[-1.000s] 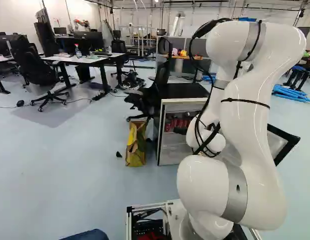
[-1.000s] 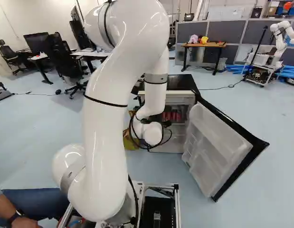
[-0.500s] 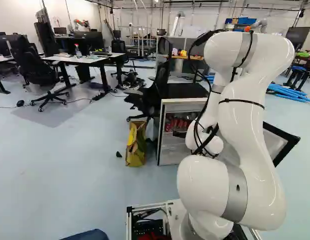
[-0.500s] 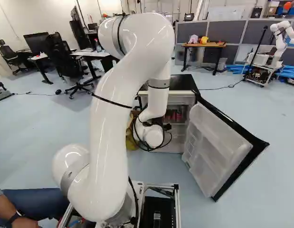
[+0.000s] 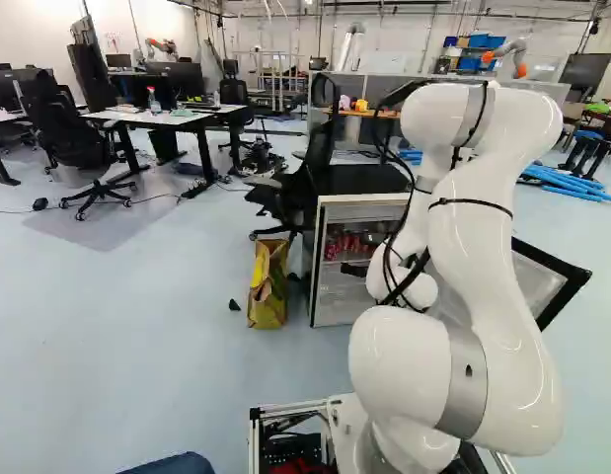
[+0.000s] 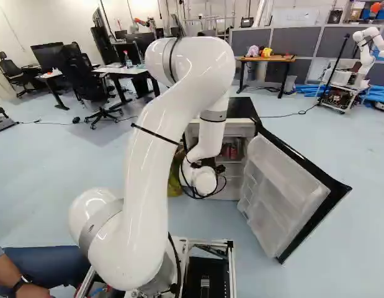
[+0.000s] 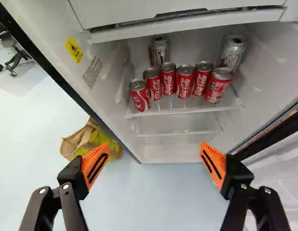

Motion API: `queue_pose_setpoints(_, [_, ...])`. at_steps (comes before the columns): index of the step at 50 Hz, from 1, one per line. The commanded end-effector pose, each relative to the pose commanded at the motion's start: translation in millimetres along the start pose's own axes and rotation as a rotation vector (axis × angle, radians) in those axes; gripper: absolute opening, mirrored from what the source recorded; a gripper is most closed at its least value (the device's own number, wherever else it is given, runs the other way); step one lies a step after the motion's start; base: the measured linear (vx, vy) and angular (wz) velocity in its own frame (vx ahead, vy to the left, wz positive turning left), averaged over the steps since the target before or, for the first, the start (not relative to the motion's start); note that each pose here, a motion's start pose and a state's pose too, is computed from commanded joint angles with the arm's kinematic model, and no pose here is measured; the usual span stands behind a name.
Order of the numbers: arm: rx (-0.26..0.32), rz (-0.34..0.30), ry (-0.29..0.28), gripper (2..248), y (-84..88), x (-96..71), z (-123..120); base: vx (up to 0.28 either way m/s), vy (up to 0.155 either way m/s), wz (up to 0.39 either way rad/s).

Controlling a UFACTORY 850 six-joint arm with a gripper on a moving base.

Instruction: Grab a drink from the fridge

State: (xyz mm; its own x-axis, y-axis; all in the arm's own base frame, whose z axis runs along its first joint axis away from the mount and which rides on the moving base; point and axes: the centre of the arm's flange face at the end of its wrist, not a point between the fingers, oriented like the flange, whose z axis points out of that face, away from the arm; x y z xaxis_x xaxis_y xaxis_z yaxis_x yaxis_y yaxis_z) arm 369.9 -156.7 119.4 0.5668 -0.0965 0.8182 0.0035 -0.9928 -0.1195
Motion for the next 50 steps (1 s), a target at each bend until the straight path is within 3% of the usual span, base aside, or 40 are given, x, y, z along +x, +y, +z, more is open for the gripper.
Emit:
queue_pose_setpoints(12, [0.034,-0.007,0.015,247,10.6,-7.6,15,0.0,0.0,0.0])
queue_pose_setpoints(50, [0.13,-0.074,0.096,247,42.5,5.8,37,0.0,0.0,0.0])
